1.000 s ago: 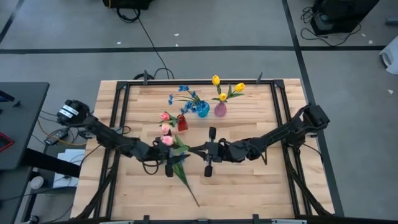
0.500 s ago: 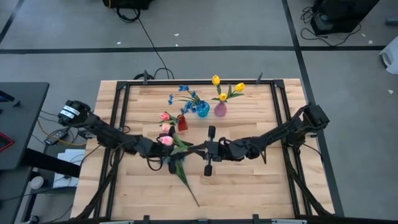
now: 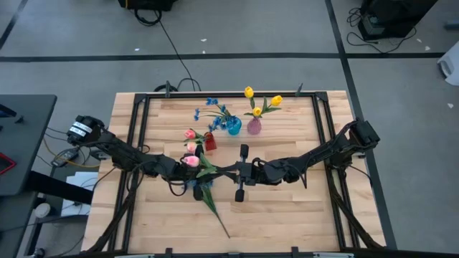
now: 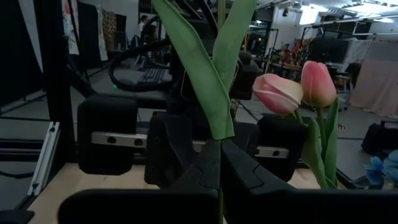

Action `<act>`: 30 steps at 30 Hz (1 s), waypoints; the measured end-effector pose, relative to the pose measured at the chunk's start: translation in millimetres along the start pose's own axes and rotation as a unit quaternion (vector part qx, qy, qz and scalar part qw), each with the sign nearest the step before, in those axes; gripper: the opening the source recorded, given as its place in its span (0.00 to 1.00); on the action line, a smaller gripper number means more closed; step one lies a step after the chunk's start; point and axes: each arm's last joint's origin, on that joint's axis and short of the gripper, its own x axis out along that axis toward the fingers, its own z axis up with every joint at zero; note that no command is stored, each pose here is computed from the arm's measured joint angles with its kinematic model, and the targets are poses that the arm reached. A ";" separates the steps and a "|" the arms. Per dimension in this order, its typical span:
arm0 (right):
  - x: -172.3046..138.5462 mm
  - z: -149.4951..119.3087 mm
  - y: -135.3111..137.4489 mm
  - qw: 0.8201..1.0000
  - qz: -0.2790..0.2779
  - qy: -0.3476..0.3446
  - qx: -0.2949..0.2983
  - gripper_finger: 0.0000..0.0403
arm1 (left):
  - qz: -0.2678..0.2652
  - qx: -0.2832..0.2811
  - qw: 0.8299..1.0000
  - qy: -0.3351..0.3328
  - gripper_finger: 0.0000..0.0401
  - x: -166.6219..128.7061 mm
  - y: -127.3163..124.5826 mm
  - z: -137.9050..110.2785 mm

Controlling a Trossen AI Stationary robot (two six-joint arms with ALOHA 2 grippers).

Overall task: Sort flowers into vase by color
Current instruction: Put the pink flower into the red vase

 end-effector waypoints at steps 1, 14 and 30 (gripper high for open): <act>0.0 -0.4 0.1 1.000 0.000 0.002 0.000 0.02 | 0.000 0.004 1.000 0.000 0.17 0.0 0.0 -0.1; -9.7 4.9 7.0 1.000 0.007 0.026 0.004 0.19 | -0.002 0.038 0.999 0.006 0.01 -9.5 -1.7 8.0; -58.9 -5.2 4.1 0.989 -0.058 0.132 -0.008 0.22 | 0.148 0.174 0.969 0.093 0.00 -60.7 6.4 33.6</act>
